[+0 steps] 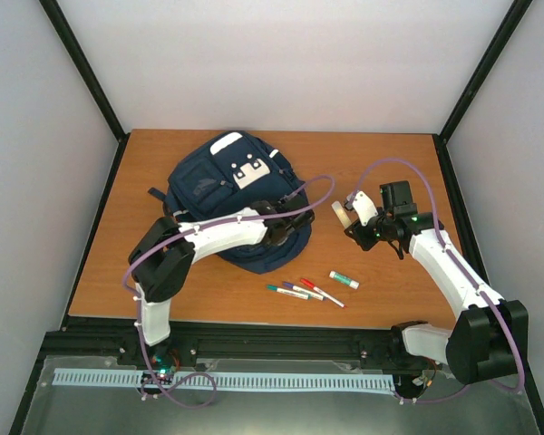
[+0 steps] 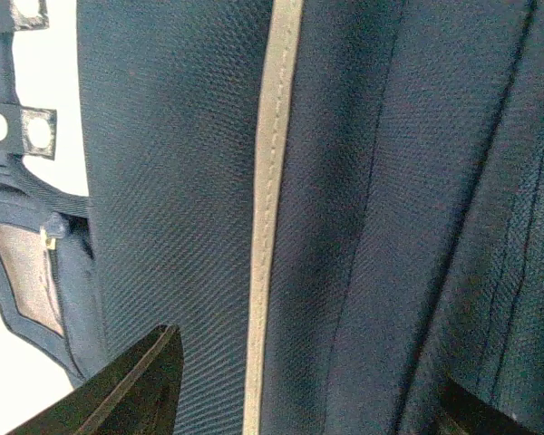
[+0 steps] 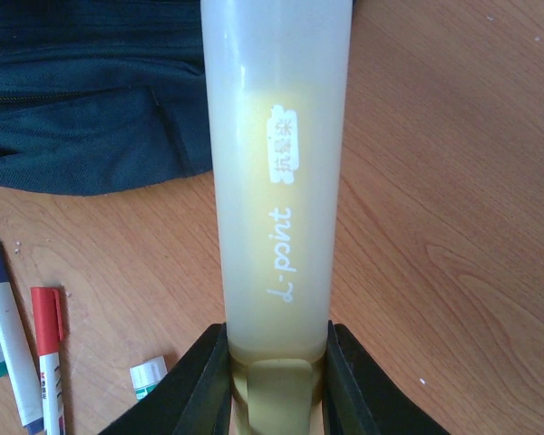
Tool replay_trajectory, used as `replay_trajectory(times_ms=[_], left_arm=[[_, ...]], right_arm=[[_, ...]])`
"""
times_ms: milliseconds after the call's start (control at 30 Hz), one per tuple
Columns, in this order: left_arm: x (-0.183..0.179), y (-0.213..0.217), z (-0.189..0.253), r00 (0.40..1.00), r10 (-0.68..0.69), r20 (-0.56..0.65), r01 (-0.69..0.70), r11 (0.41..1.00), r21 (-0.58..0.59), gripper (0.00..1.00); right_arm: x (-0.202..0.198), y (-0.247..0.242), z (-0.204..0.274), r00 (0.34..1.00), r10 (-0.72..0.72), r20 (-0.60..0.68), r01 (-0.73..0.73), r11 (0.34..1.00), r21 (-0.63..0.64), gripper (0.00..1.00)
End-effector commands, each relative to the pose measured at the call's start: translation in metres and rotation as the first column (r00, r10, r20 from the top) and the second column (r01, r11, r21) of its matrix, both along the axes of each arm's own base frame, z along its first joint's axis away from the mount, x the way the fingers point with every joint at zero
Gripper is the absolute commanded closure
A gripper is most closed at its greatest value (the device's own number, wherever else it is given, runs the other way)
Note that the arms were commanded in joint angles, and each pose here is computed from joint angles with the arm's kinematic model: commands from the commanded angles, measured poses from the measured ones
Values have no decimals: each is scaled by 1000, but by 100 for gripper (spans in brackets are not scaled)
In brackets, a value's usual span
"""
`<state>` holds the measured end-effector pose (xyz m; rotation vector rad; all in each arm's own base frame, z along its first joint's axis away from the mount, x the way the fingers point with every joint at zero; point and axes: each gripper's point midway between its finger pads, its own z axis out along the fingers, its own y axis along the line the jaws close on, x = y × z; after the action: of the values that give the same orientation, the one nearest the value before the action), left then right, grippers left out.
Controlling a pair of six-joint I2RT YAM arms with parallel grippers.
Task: Pack the student bag
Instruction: Place the stationery in the student bag.
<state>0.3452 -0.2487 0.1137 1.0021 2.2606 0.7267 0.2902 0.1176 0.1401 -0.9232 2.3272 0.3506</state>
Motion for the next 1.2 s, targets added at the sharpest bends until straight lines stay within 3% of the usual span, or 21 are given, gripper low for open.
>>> replay_trajectory(times_ms=[0, 67, 300, 400, 767, 967, 1167], left_arm=[[12, 4, -5, 1000, 23, 15, -24, 999, 45, 47], [14, 5, 0, 999, 32, 31, -34, 999, 42, 52], [15, 6, 56, 990, 42, 138, -34, 998, -59, 90], [14, 10, 80, 982, 43, 186, -25, 995, -95, 98], [13, 48, 149, 945, 110, 308, -25, 963, -267, 99], [7, 61, 184, 942, 137, 305, 9, 901, -434, 99], [14, 78, 178, 947, 171, 272, -5, 855, -518, 99]], right_arm=[[0, 0, 0, 1000, 7, 11, -7, 1000, 10, 90], [0, 0, 0, 1000, 7, 10, -8, 1000, 9, 90], [0, 0, -1, 1000, 8, 5, -8, 1000, 9, 90], [0, 0, -2, 1000, 7, 2, -7, 1000, 9, 90], [-2, 21, 31, 991, 105, 83, -110, 992, 53, 91], [-9, 57, 59, 921, 328, 208, -306, 943, -133, 91], [-26, 102, 63, 773, 592, 226, -481, 780, -399, 91]])
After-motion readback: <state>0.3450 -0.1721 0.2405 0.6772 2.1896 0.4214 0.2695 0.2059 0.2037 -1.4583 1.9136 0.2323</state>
